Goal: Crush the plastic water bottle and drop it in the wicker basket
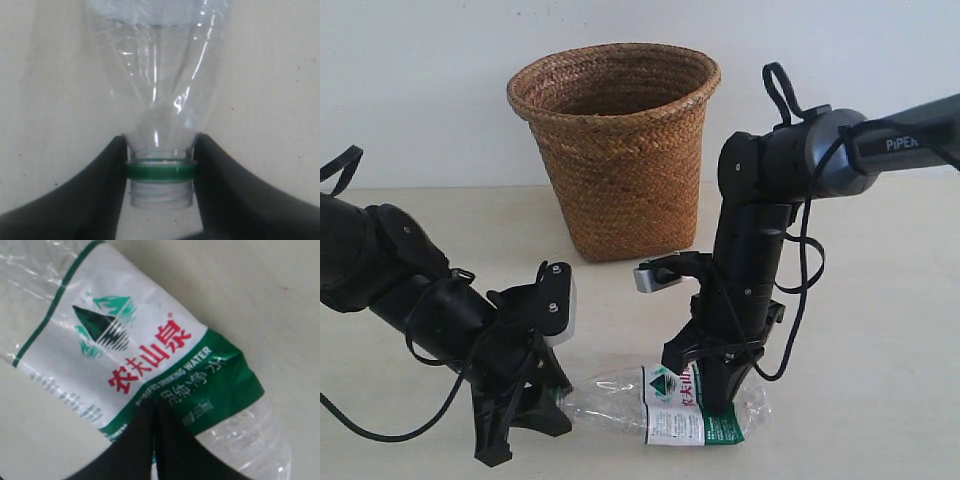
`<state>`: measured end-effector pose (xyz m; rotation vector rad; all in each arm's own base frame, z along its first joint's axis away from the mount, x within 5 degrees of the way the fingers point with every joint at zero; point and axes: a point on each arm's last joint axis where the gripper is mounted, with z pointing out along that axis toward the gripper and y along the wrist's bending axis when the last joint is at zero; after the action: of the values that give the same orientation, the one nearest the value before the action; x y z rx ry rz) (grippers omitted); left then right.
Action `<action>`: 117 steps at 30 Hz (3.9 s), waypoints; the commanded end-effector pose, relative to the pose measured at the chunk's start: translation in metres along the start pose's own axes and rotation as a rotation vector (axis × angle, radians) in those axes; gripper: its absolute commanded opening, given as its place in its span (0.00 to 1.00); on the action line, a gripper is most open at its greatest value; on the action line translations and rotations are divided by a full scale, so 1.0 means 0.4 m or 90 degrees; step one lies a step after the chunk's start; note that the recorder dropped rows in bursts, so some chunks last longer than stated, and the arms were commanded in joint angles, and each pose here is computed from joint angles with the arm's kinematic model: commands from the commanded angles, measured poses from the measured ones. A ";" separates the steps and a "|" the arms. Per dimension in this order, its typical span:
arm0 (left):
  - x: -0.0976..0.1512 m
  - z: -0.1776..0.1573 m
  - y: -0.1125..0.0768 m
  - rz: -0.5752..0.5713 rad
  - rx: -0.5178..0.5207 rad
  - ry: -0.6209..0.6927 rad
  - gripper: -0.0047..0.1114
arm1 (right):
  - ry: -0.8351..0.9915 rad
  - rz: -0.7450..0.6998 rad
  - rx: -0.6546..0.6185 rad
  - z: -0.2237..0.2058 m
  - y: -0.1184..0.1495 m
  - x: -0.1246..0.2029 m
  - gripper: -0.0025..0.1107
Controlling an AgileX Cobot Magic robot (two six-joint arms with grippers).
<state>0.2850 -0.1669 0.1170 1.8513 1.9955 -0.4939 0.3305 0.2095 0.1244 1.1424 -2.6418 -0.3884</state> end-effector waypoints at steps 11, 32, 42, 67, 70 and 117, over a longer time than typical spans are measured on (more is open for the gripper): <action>0.000 -0.004 0.001 -0.007 -0.002 -0.002 0.08 | 0.023 0.004 0.044 0.050 -0.041 -0.010 0.02; 0.000 -0.004 0.000 -0.004 0.002 -0.002 0.08 | -0.222 -0.122 0.132 -0.341 0.127 0.102 0.02; -0.055 -0.086 -0.014 0.040 0.000 -0.050 0.08 | -0.343 0.062 0.233 -0.368 -0.031 0.262 0.02; -0.307 -0.464 0.329 -0.055 -0.537 -0.266 0.91 | -0.508 0.194 0.343 -0.273 -0.160 0.390 0.02; -0.312 -0.501 0.299 -0.065 -0.513 -0.258 0.57 | -0.526 0.210 0.332 -0.276 -0.159 0.387 0.02; -0.070 -0.596 -0.019 -0.496 -0.391 0.054 0.08 | -0.559 0.330 0.442 -0.468 -0.058 0.589 0.02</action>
<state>0.2819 -0.0801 0.3326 0.7538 2.5860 0.0042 0.2630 -0.0057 0.3131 0.3613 -3.7641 0.1971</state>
